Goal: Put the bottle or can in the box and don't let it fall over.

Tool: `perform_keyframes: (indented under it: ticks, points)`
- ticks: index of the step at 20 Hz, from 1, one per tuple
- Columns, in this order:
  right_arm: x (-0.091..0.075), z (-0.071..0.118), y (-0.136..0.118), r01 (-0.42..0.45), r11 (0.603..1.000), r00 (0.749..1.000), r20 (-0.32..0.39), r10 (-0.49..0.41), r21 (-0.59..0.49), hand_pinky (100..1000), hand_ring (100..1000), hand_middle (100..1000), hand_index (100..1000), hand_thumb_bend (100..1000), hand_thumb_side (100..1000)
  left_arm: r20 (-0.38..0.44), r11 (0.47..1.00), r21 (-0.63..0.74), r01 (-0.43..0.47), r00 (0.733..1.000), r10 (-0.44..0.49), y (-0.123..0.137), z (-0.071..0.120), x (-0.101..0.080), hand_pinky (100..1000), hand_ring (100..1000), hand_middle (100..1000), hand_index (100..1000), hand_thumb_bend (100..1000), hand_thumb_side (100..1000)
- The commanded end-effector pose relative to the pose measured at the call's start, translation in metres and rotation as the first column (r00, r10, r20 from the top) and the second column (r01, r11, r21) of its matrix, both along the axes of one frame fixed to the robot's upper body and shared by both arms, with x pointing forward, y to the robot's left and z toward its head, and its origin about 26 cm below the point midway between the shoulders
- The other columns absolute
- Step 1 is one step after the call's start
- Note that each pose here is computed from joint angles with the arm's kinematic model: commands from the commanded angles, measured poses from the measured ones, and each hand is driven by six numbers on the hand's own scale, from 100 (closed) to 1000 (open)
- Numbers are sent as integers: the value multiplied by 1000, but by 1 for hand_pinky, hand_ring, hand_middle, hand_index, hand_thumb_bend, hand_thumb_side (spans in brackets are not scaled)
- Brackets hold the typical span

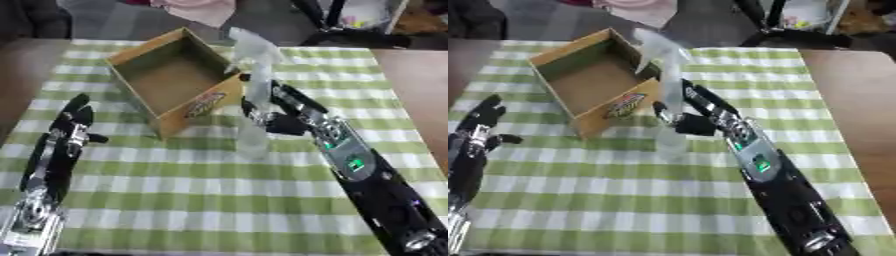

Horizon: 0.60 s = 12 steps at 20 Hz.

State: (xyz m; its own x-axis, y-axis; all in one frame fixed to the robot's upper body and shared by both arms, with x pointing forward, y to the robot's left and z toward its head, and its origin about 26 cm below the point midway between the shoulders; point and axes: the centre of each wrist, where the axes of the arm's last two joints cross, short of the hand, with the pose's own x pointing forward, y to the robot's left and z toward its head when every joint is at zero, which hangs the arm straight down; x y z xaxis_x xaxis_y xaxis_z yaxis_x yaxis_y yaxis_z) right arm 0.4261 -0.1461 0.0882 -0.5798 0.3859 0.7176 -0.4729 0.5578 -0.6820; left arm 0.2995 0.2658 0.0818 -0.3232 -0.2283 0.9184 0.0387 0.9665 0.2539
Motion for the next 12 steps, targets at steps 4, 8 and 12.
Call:
perform_keyframes:
  ticks: [4,8,12]
  points:
    - [5,-7,-3,28,999,1000,-1,-28,-36,843,810,987,956,100,543,33,1000,2,14,999,-14,-1,10,2,616,1000,1000,944,246,800]
    - [5,-14,-4,44,997,999,-11,-45,-55,841,813,987,857,100,394,34,1000,3,15,999,-15,-1,10,2,616,1000,1000,944,246,801]
    - [5,-20,-5,67,995,997,-19,-69,-69,845,822,987,711,100,104,35,1000,2,15,999,-15,-1,10,2,616,1000,1000,944,245,801]
